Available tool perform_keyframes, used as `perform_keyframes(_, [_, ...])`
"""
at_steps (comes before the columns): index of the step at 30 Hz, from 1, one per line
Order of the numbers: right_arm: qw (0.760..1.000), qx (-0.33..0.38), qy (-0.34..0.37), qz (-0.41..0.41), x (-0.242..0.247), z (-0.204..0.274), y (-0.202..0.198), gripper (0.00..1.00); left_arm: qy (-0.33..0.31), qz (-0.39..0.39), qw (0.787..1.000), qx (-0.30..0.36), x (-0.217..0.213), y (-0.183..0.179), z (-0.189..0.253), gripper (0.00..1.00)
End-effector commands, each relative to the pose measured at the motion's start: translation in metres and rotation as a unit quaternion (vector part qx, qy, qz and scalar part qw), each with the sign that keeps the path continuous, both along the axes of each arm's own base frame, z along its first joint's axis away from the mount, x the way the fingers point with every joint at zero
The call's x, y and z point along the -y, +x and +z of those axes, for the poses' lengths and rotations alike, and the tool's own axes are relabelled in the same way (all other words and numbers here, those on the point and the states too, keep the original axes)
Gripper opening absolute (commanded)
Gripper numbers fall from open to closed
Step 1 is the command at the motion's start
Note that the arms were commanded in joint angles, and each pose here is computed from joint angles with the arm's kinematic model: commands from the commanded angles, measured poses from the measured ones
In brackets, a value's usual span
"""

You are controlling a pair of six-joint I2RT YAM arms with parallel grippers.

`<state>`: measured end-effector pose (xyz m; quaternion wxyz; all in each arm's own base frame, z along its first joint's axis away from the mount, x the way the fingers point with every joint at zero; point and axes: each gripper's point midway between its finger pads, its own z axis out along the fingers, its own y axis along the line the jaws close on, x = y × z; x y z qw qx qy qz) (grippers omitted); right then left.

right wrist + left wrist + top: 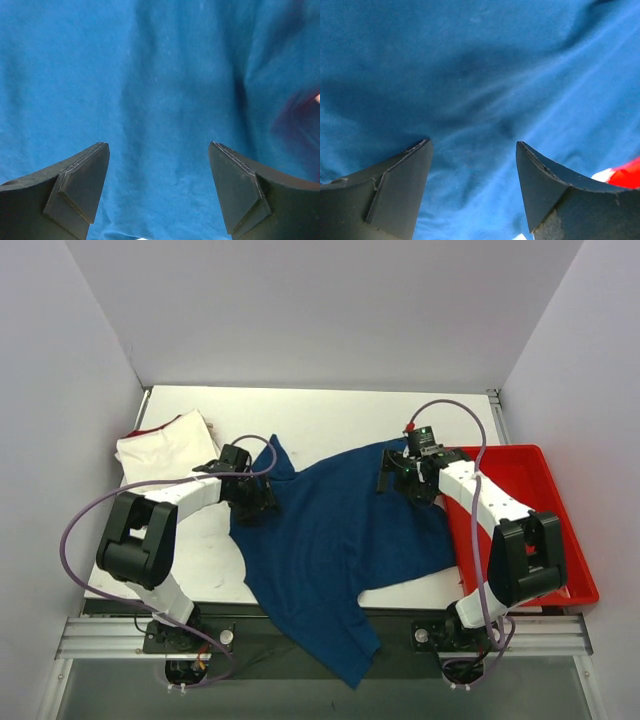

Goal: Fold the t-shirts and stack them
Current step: Flatten out the tshirt

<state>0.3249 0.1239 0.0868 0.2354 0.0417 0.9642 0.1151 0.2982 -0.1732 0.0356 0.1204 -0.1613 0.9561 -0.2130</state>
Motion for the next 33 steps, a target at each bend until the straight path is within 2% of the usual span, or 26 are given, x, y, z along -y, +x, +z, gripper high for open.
perform_keyframes(1, [1.0, -0.028, 0.005, 0.005, -0.008, -0.012, -0.012, 0.82, 0.012, -0.015, 1.0, -0.015, -0.009, 0.004, -0.017, 0.79])
perform_keyframes(8, [0.998, -0.067, -0.001, 0.0, -0.01, -0.034, -0.014, 0.81, 0.063, -0.011, 0.998, -0.02, -0.044, 0.034, -0.034, 0.79])
perform_keyframes(13, [0.996, -0.089, -0.016, -0.006, -0.009, -0.043, -0.011, 0.81, 0.09, -0.03, 0.996, -0.002, -0.044, 0.078, -0.032, 0.79])
perform_keyframes(15, [0.995, -0.097, -0.02, -0.007, -0.009, -0.045, -0.008, 0.81, 0.106, -0.032, 0.994, -0.015, -0.049, 0.085, -0.041, 0.79])
perform_keyframes(20, [0.993, -0.115, -0.026, 0.001, -0.012, -0.051, 0.0, 0.81, 0.122, -0.034, 0.992, 0.017, -0.049, 0.131, -0.032, 0.8])
perform_keyframes(22, [0.993, -0.116, -0.025, 0.005, -0.015, -0.049, 0.005, 0.81, 0.133, -0.039, 0.99, 0.009, -0.051, 0.136, -0.038, 0.8])
perform_keyframes(26, [0.992, -0.125, -0.027, 0.006, -0.017, -0.053, 0.011, 0.81, 0.154, -0.031, 0.987, 0.031, -0.056, 0.159, -0.026, 0.8])
perform_keyframes(29, [0.992, -0.124, -0.029, 0.001, -0.016, -0.051, 0.013, 0.81, 0.16, -0.02, 0.985, 0.066, -0.056, 0.173, -0.001, 0.8])
perform_keyframes(33, [0.992, -0.121, -0.022, 0.001, -0.017, -0.043, 0.01, 0.81, 0.142, -0.017, 0.978, 0.154, -0.043, 0.188, 0.067, 0.8])
